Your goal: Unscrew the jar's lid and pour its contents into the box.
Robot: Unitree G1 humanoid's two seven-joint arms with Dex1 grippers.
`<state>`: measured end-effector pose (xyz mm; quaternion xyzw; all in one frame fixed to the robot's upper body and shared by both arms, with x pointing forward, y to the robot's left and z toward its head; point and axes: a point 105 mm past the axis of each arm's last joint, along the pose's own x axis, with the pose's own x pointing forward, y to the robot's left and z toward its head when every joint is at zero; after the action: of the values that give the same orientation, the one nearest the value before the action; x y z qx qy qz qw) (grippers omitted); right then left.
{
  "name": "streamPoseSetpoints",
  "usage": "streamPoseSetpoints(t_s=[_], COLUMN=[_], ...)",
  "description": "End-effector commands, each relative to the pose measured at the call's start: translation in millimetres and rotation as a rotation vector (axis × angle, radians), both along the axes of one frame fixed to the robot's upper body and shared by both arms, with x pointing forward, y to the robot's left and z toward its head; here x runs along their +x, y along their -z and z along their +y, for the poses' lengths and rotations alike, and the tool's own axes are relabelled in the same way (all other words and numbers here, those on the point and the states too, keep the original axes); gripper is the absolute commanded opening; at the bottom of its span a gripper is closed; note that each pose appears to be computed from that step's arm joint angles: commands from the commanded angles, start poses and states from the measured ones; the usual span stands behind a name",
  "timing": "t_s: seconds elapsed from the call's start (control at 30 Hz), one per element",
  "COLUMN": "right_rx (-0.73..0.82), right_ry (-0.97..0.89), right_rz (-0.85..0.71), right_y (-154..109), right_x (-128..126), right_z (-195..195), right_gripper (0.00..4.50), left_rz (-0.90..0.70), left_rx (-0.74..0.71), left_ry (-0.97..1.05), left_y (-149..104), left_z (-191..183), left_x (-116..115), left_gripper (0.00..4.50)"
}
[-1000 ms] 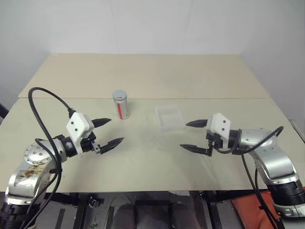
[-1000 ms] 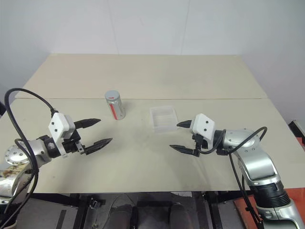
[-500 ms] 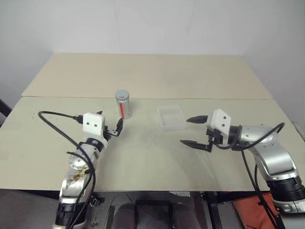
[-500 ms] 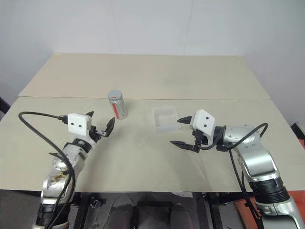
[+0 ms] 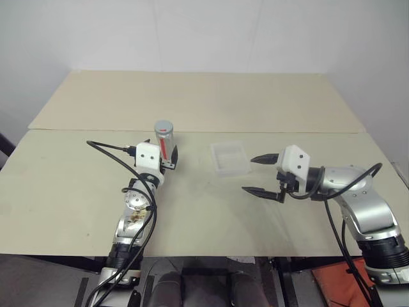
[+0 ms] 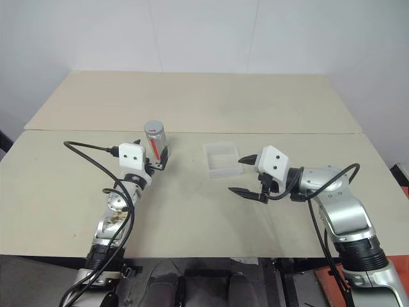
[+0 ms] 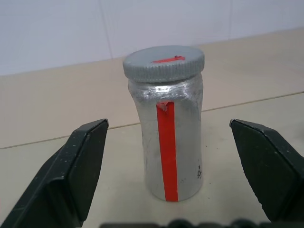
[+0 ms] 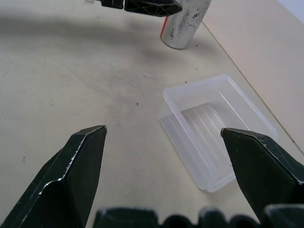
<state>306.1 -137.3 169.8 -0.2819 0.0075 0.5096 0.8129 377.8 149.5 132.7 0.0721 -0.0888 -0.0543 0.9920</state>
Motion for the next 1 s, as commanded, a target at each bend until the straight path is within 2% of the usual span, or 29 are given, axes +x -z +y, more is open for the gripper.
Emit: streamPoseSetpoints(t_s=[0.03, 0.47, 0.6, 1.0], right_rx=[-0.007, 0.040, 0.107, 0.091], right_ry=[-0.017, -0.019, -0.033, -0.021], right_rz=[-0.089, -0.078, -0.056, -0.049], right_y=[-21, -27, -33, -30], right_x=[-3, -2, -5, -4], right_z=[1, -1, -1, -3], right_gripper=[4.48, 4.48, 4.48, 4.48], left_rz=[-0.049, -0.094, -0.099, -0.071], left_rx=[-0.030, -0.022, -0.019, -0.025], left_ry=[0.007, -0.016, -0.012, 0.004], left_y=[-12, -24, -26, -24], left_z=[-6, -12, -13, -19], left_x=[5, 32, 35, 40], left_gripper=[4.46, 4.46, 4.46, 4.46])
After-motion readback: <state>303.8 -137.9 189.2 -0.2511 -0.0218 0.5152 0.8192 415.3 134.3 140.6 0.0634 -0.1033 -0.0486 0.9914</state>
